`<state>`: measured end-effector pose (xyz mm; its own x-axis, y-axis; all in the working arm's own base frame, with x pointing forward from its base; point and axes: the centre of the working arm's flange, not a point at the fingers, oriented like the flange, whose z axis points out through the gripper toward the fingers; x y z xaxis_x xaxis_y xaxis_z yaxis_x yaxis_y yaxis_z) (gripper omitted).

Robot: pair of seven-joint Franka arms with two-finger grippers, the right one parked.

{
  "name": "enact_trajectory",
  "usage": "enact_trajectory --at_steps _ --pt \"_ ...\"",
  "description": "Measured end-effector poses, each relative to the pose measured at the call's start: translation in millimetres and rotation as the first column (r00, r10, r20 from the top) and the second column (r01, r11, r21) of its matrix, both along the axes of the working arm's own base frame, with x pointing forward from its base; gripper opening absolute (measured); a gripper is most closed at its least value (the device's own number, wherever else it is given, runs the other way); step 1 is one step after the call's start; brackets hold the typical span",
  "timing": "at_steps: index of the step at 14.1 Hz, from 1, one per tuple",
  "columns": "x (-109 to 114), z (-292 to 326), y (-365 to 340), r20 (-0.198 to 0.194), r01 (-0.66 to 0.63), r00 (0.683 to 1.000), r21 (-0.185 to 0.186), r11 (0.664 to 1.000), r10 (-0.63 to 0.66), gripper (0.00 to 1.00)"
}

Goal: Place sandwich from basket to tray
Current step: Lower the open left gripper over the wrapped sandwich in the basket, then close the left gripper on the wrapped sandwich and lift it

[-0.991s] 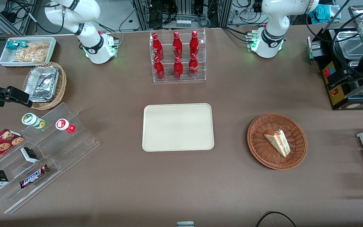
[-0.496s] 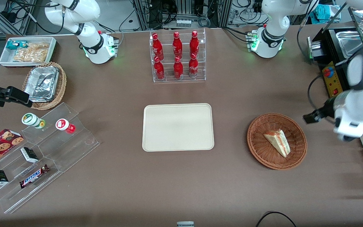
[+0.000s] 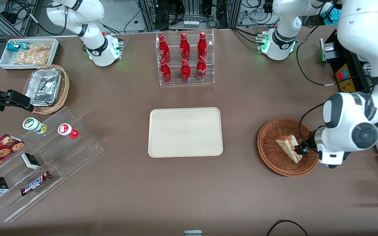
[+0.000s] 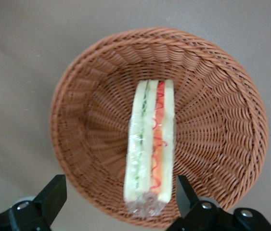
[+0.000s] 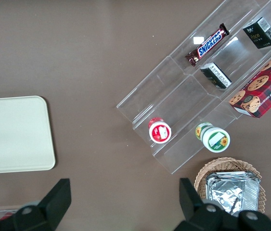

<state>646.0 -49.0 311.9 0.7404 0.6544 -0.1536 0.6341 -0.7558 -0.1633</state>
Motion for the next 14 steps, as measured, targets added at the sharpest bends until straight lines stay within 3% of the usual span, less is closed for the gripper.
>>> enact_trajectory --at_steps 9,10,14 --pt "-29.1 -71.3 -8.1 0.021 -0.009 1.000 -0.006 1.000 0.009 1.00" --pt "-30.9 -76.3 -8.3 0.024 -0.009 1.000 -0.007 1.000 0.009 0.93" --pt "-29.2 -77.1 -8.9 0.033 -0.010 0.999 -0.009 1.000 0.010 0.50"
